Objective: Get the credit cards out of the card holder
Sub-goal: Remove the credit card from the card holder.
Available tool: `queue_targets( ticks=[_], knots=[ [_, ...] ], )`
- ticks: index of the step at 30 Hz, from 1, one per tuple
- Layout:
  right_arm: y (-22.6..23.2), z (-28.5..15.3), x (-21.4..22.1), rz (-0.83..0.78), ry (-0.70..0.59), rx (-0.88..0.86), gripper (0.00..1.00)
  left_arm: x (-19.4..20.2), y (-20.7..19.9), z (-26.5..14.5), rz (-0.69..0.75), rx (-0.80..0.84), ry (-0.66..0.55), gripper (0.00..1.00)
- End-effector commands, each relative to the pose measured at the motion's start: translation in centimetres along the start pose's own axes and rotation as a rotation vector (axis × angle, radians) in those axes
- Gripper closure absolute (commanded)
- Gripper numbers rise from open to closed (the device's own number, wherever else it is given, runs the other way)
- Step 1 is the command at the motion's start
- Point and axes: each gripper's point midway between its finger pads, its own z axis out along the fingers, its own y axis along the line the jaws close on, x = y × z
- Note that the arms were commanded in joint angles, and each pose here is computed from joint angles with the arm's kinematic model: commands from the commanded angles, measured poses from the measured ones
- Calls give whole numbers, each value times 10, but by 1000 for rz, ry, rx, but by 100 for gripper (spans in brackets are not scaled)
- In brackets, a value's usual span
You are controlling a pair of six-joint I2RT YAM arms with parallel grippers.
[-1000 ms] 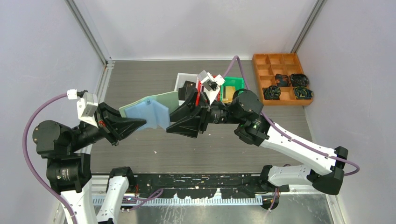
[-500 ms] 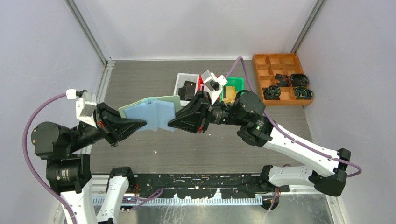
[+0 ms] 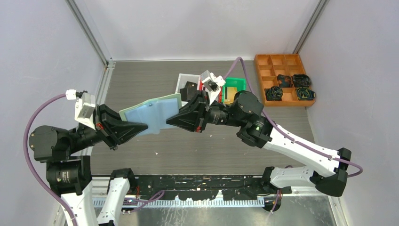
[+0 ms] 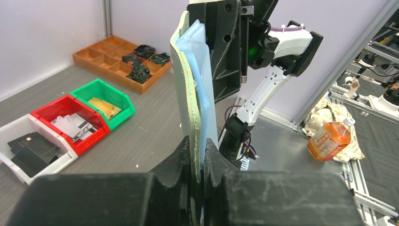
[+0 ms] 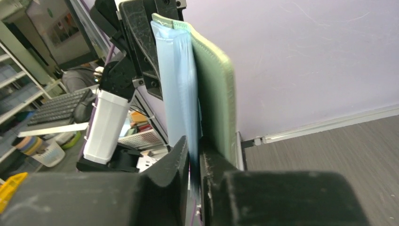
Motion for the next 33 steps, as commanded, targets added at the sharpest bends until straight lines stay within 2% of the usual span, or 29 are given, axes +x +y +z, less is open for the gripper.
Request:
queue_targets(
  ticks=[1,2,3,4,8,10,12,18,27,33],
  knots=[
    [26,9,-29,-56,-62,-90,89,-5,-7,0,51,22,-11,98],
    [28,10,-28,-61,-55,-94,96,-3,-5,0,47,19,-11,97],
    [28,11,-26,-66,-47,-93,99,-2,-4,0,45,17,-11,95],
    [28,11,-24,-76,-40,-89,99,-2,-3,0,43,14,-12,91],
    [20,10,-18,-112,8,-24,99,4,7,0,39,-22,-10,64],
    [10,6,-9,-140,74,30,99,3,8,-1,44,-34,-10,56],
    [1,-1,0,-173,138,77,99,1,8,-1,44,-45,-16,51],
    [-8,-8,5,-223,202,126,99,-8,3,0,36,-45,-31,49],
    [1,5,9,-216,209,91,99,5,42,0,-11,-180,-56,48],
    [2,15,12,-243,229,106,99,16,40,0,-42,-145,-19,49]
  ],
)
